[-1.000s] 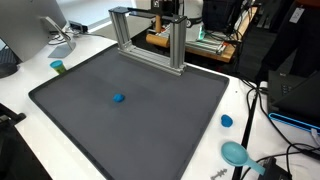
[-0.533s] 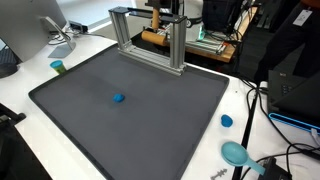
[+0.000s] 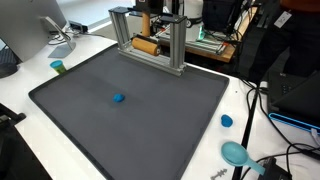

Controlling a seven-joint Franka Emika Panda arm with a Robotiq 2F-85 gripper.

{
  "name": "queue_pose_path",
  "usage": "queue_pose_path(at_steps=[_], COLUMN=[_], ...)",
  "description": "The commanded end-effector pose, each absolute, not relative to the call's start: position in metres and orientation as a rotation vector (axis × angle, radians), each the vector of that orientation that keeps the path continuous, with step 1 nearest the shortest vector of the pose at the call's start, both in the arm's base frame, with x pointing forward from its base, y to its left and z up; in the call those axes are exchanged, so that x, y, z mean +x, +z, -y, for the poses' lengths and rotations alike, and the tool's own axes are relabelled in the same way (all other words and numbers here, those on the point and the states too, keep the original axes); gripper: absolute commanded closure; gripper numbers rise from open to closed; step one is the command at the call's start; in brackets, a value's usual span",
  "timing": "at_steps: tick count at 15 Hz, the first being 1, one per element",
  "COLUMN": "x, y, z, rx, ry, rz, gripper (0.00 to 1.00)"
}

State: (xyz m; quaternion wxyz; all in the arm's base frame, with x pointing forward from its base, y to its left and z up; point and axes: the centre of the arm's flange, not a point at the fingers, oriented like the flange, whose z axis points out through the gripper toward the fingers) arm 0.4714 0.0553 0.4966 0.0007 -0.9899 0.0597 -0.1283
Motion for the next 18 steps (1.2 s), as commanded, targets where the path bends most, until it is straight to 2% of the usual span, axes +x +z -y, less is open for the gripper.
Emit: queue_pose_path(at_steps=[1,2,5,8,9,14,18], x=[0.553,0.506,0.539,0.543,0.535,0.555,0.592], y=[0.507,0.492,0.483,0.484,0.484,0.464,0.436], z=[-0.064,-0.057,-0.059,-0.059,-0.063,-0.058,-0.024], rx=[-3.121,-3.104,-3.104,-3.104,-3.1,-3.068,-3.154], ry=[-0.335,-0.373,-0.334,-0.329,-0.367,-0.469,-0.5], rz=[-0.224,-0.202,-0.205,-0.204,-0.214,-0.282,-0.239], gripper=[0.78,0.53,0.53,0.53,0.78,0.78,0.78])
